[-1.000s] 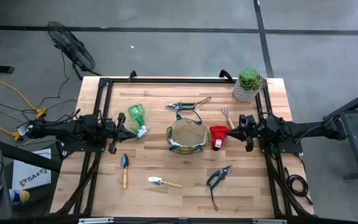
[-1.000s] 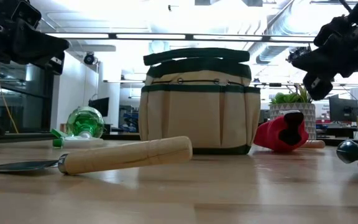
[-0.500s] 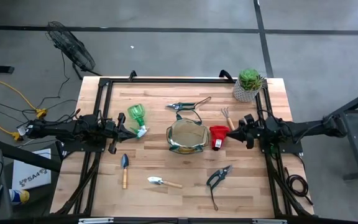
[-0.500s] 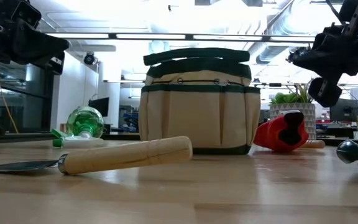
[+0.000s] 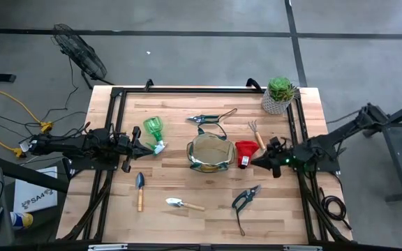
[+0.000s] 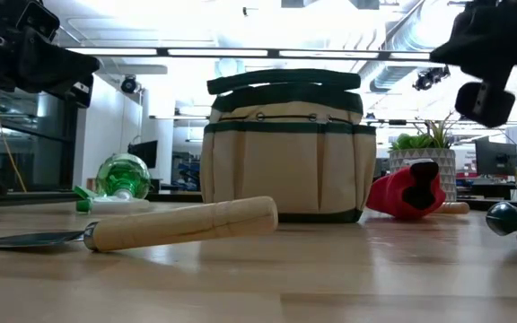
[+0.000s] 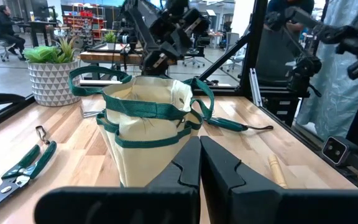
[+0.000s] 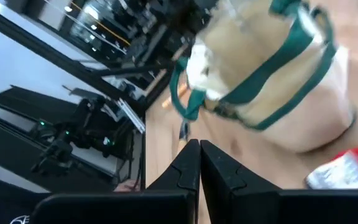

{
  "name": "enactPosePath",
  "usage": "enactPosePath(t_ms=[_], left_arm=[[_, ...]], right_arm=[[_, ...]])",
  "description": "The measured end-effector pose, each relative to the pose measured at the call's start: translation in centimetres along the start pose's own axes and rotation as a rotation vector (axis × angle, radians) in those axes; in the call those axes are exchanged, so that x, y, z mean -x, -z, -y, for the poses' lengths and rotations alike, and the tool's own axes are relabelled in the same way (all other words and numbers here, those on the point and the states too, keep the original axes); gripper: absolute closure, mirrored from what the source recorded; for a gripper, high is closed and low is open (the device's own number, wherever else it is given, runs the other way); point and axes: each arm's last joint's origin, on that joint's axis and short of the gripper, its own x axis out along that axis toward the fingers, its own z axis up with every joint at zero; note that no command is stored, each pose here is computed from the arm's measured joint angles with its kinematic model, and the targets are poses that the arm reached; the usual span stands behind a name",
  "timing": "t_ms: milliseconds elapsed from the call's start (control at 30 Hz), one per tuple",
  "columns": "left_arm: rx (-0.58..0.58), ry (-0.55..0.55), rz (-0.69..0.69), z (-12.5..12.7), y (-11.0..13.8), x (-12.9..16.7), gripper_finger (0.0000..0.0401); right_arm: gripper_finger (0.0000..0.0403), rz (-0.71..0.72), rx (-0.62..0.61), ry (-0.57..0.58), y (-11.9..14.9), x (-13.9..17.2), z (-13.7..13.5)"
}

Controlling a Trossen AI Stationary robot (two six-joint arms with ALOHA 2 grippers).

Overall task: Pick & Place Garden tools in Gardening bag
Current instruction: Put the bottom green shear scissors into the gardening bag

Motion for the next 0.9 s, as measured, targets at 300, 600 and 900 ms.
enactPosePath(t_ms=[300,600,900], left_arm=[[0.000,0.000,0.000,0.0,0.0,0.0,0.0401],[0.000,0.000,0.000,0.0,0.0,0.0,0.0401],[0.000,0.000,0.000,0.0,0.0,0.0,0.0401]], right_arm=[[0.0399,-0.157,-0.130,0.022,2.6,-3.8,-6.6],[0.0399,-0.283,-0.369,0.206,7.0,-7.4,-10.1],[0.0399,-0.513,-0.586,0.380,11.8,-9.8,-9.2]])
